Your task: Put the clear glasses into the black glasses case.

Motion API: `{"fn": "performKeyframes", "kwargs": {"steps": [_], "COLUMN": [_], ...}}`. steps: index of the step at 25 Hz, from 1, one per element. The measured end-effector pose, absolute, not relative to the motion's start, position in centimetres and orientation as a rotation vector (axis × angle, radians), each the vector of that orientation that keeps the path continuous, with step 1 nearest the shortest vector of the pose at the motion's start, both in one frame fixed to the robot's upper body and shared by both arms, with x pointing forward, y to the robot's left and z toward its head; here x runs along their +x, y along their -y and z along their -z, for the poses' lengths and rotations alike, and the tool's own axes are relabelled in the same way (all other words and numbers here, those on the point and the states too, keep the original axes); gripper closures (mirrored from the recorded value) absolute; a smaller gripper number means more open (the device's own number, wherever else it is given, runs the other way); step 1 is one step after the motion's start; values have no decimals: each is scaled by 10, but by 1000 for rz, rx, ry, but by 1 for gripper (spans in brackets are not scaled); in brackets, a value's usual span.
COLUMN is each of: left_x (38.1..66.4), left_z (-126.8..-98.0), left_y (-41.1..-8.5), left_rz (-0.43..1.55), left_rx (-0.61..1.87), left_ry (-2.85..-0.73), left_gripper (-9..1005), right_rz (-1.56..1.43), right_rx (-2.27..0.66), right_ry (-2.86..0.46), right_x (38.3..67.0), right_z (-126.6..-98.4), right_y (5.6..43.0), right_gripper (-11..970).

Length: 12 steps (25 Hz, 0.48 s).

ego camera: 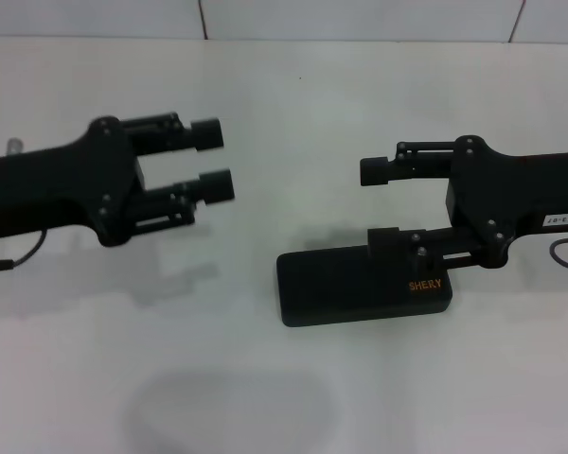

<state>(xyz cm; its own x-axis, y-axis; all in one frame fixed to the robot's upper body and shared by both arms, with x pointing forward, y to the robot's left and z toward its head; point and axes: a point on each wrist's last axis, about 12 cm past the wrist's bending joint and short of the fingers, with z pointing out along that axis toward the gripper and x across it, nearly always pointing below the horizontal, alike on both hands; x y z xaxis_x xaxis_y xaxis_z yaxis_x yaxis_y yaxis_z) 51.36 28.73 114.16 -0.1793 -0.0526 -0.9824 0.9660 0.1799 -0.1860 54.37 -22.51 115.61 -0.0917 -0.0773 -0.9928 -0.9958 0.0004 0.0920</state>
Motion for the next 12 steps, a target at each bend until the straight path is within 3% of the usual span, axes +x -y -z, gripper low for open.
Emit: {"fn": "performKeyframes", "kwargs": {"steps": [12], "left_x": [514], "left_z": [-1132], "left_y": [-274], "left_rz": [1248], "left_rx": [1044], "left_ry": [-1464], "left_gripper": [399], "right_rz": [-1246], "right_rx": [-1214], "right_ry": [-1321], "right_x": [543], "right_z": [-1157], "right_y": [227], "right_gripper": [234]}}
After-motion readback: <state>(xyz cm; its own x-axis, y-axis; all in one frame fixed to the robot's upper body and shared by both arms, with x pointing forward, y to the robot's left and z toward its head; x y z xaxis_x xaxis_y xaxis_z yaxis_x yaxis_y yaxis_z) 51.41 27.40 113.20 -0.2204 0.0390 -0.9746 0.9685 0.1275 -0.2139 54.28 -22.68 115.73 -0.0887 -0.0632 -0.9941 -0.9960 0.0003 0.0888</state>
